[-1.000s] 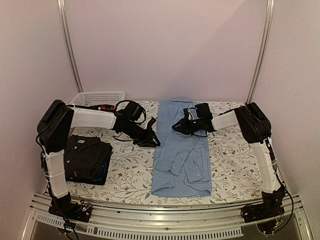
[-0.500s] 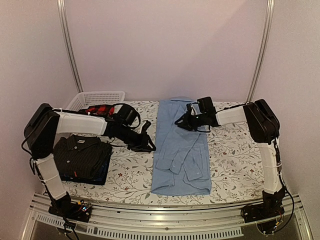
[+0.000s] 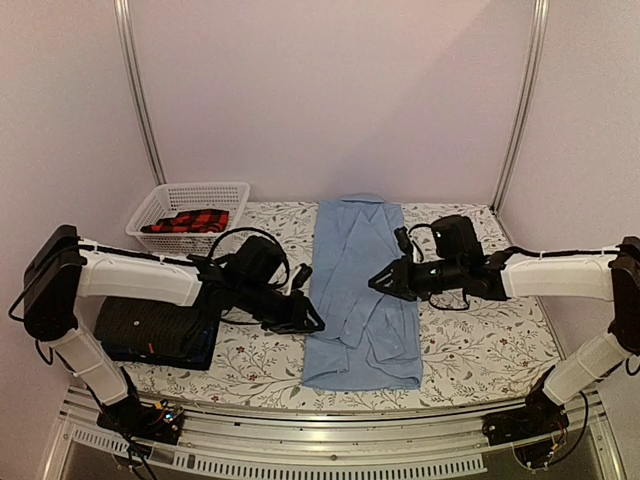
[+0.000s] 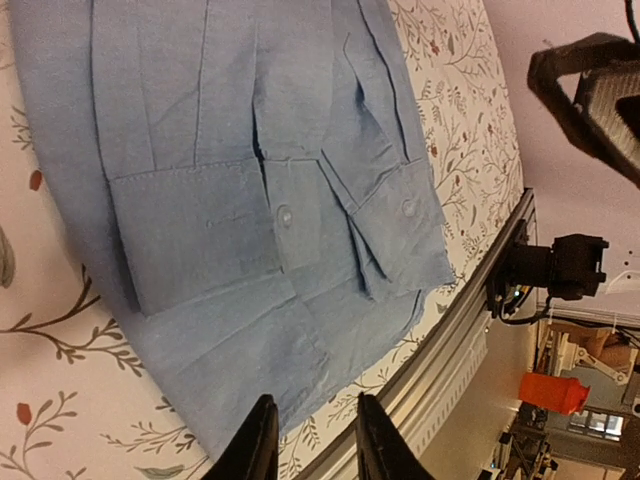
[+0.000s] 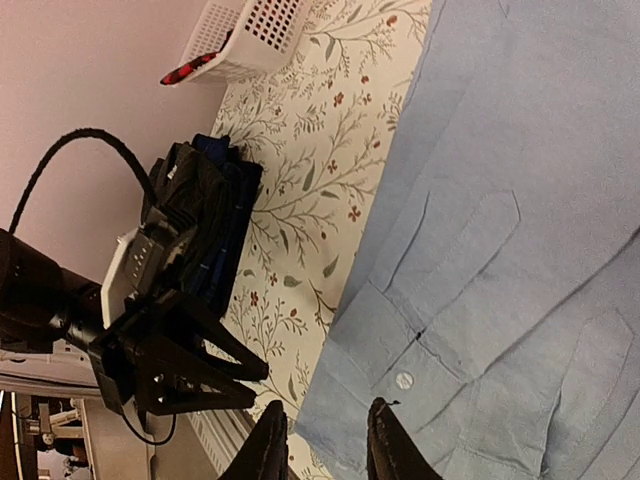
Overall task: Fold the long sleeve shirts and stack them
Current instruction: Smooth out the rectangle-folded shirt, then smooth out the rectangle-folded shirt at the center of the board, then pick up the rectangle-folded shirt from the center of the board, then fold the rectangle-folded shirt at the center of the board, then smooth out the 2/3-rectangle-folded shirt at the center of the board.
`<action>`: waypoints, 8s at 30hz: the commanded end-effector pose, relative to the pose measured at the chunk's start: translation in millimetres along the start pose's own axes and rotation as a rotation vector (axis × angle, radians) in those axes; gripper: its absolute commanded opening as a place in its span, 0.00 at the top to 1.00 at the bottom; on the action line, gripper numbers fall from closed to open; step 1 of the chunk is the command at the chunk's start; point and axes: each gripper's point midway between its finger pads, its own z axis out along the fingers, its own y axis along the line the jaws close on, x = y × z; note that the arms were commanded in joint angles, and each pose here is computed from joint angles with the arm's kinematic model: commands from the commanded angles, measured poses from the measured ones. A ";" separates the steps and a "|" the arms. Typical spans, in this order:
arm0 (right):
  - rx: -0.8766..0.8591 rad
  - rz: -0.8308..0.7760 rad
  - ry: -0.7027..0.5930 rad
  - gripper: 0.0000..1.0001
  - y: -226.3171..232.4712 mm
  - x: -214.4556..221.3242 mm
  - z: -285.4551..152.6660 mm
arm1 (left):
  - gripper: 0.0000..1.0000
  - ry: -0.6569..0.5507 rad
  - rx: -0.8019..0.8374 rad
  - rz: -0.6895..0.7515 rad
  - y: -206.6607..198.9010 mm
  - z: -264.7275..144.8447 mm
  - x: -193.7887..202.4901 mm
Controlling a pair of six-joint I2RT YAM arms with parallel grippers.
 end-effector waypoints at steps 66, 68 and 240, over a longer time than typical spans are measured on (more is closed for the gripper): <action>0.313 0.212 0.140 0.52 -115.4 147.5 -67.6 | 0.52 -0.014 -0.134 -0.159 58.8 23.3 7.3; 0.305 0.220 0.135 0.52 -115.9 149.1 -67.1 | 0.52 -0.005 -0.129 -0.163 60.8 28.3 6.7; 0.486 -0.212 -0.110 0.35 -68.6 -104.9 40.3 | 0.36 -0.330 -0.126 -0.093 103.7 -62.9 -195.5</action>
